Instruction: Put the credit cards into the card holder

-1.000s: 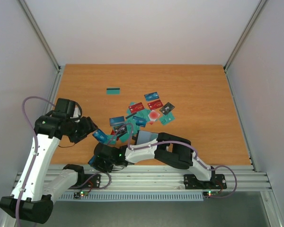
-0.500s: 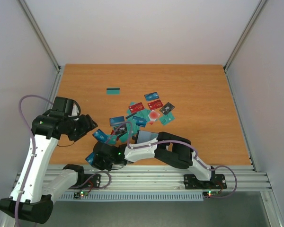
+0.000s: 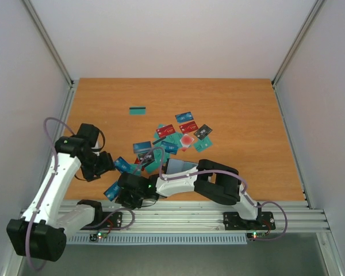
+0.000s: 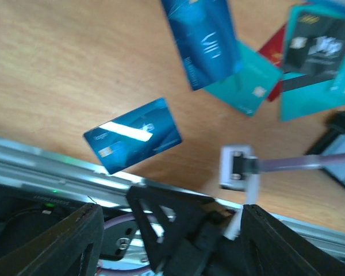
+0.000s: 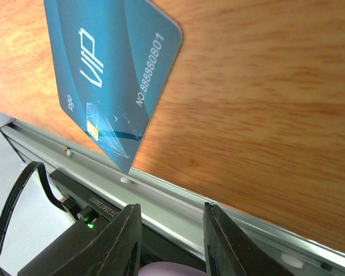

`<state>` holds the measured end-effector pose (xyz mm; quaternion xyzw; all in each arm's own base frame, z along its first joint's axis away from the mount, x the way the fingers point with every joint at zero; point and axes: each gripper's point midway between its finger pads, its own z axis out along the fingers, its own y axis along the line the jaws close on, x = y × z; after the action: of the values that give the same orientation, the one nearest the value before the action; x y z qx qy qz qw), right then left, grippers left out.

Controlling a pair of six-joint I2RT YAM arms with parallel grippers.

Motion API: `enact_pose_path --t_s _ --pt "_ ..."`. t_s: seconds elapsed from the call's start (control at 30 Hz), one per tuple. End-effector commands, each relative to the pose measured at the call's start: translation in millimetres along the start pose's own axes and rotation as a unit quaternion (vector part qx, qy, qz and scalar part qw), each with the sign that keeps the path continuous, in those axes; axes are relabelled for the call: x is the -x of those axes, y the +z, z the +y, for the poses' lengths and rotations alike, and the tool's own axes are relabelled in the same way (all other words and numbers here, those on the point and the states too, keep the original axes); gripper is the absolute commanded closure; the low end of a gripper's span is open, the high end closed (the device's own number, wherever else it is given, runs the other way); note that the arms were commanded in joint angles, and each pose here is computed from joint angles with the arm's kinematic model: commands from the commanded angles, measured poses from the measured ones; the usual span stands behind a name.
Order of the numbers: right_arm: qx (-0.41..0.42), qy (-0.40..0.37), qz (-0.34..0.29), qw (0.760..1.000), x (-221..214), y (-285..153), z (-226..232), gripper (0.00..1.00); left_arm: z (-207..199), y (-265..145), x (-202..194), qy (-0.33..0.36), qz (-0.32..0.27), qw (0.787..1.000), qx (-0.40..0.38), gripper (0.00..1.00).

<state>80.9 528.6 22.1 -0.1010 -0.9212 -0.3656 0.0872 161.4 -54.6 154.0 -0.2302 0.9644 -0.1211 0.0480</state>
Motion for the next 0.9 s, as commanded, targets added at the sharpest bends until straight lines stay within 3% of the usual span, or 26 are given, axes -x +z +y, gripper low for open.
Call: enact_pose_path --t_s 0.0,0.17,0.5,0.67,0.87 --pt "0.016 -0.019 -0.004 1.000 4 -17 13 0.66 21 17 -7 0.004 0.027 0.999 0.044 0.34" --pt "0.018 -0.022 0.004 1.000 8 -19 12 0.61 35 44 -9 -0.014 0.068 0.995 0.072 0.34" --pt "0.034 -0.025 0.013 0.999 17 -18 17 0.60 26 90 -5 -0.103 0.164 0.981 0.030 0.39" --pt "0.045 -0.023 0.020 0.999 22 -17 13 0.60 26 101 6 -0.165 0.189 0.968 -0.002 0.42" --pt "0.058 -0.032 0.016 0.998 27 -36 16 0.59 36 117 7 -0.176 0.215 0.960 0.028 0.44"
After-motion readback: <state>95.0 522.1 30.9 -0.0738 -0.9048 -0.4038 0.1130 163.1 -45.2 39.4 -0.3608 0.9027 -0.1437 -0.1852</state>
